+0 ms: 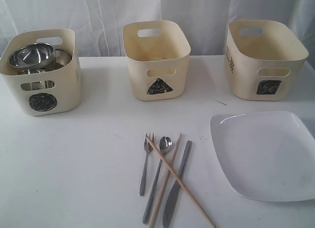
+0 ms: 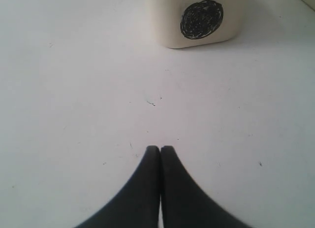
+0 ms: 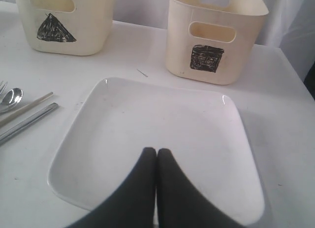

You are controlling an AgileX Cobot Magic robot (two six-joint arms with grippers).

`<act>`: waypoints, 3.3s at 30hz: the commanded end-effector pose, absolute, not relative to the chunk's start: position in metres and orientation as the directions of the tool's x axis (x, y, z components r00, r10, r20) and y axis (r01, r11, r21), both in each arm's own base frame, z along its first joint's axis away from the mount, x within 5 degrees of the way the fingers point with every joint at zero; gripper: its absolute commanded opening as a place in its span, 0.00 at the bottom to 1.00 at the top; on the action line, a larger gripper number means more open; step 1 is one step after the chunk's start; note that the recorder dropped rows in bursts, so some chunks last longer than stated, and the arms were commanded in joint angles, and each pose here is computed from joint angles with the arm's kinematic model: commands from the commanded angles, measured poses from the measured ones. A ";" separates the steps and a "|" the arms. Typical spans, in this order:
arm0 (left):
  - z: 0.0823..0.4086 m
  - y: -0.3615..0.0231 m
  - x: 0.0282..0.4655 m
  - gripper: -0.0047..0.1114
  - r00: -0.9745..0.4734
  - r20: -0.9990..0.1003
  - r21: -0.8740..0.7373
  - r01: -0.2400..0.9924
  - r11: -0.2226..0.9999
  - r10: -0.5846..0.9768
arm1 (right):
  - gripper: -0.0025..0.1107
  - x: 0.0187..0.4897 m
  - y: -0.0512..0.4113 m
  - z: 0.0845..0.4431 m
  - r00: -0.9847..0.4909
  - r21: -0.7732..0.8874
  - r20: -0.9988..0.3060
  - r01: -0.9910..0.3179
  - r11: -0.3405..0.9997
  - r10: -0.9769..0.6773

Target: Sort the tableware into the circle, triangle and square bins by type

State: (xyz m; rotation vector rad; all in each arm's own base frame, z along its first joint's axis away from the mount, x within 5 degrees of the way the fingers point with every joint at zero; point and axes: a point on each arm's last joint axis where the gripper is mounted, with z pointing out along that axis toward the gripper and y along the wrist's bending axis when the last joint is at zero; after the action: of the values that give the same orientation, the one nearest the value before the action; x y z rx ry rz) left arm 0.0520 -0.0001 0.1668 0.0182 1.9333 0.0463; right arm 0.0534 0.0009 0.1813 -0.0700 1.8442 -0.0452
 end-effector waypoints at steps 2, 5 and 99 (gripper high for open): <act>0.166 0.000 0.052 0.05 -0.353 -0.935 0.039 -0.009 0.999 0.034 | 0.02 0.053 0.001 0.182 -0.259 -0.072 -0.963 -0.023 0.997 -0.076; 0.166 0.000 0.052 0.05 -0.353 -0.935 0.039 -0.009 0.999 0.034 | 0.02 0.053 0.001 0.182 -0.259 -0.072 -0.963 -0.023 0.997 -0.076; 0.166 0.000 0.052 0.05 -0.353 -0.935 0.039 -0.009 0.999 0.034 | 0.36 0.309 0.197 0.142 -0.763 0.023 -0.186 -0.633 0.774 -0.619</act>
State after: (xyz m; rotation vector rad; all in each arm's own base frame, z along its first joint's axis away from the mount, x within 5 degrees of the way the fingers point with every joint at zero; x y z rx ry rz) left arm 0.0520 -0.0001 0.1668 0.0182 1.9333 0.0463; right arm 0.3061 0.1968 0.1449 -1.0362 2.7944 0.1344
